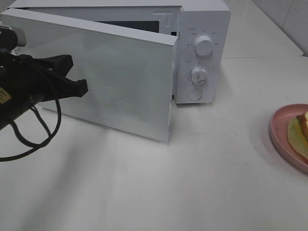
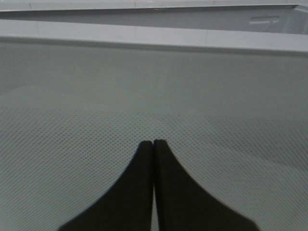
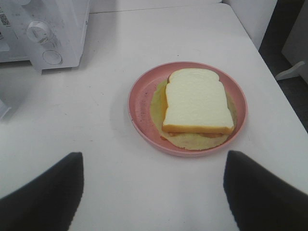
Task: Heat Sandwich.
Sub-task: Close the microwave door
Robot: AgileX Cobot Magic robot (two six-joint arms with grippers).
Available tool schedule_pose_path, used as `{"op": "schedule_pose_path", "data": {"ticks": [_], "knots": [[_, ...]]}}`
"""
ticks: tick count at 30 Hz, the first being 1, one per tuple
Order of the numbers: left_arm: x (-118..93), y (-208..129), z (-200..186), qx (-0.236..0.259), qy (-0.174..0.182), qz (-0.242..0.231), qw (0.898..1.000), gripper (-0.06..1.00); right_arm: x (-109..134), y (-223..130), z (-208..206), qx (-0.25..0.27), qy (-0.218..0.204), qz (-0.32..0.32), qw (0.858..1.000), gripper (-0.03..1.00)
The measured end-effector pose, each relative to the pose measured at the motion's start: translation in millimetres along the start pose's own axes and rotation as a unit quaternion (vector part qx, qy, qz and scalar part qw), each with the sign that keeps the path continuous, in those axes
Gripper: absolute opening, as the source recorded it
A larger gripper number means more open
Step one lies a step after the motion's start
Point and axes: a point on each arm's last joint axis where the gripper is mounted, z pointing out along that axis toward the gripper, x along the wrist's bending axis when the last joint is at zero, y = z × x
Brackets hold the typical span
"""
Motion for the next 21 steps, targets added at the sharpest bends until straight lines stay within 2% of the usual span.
{"op": "schedule_pose_path", "data": {"ticks": [10, 21], "knots": [[-24, 2, 36, 0.008, -0.02, -0.005, 1.0, 0.0, 0, 0, 0, 0.0, 0.0, 0.0, 1.0, 0.77], [-52, 16, 72, -0.015, -0.001, 0.0, 1.0, 0.0, 0, 0, 0, 0.0, 0.0, 0.0, 1.0, 0.77]]}}
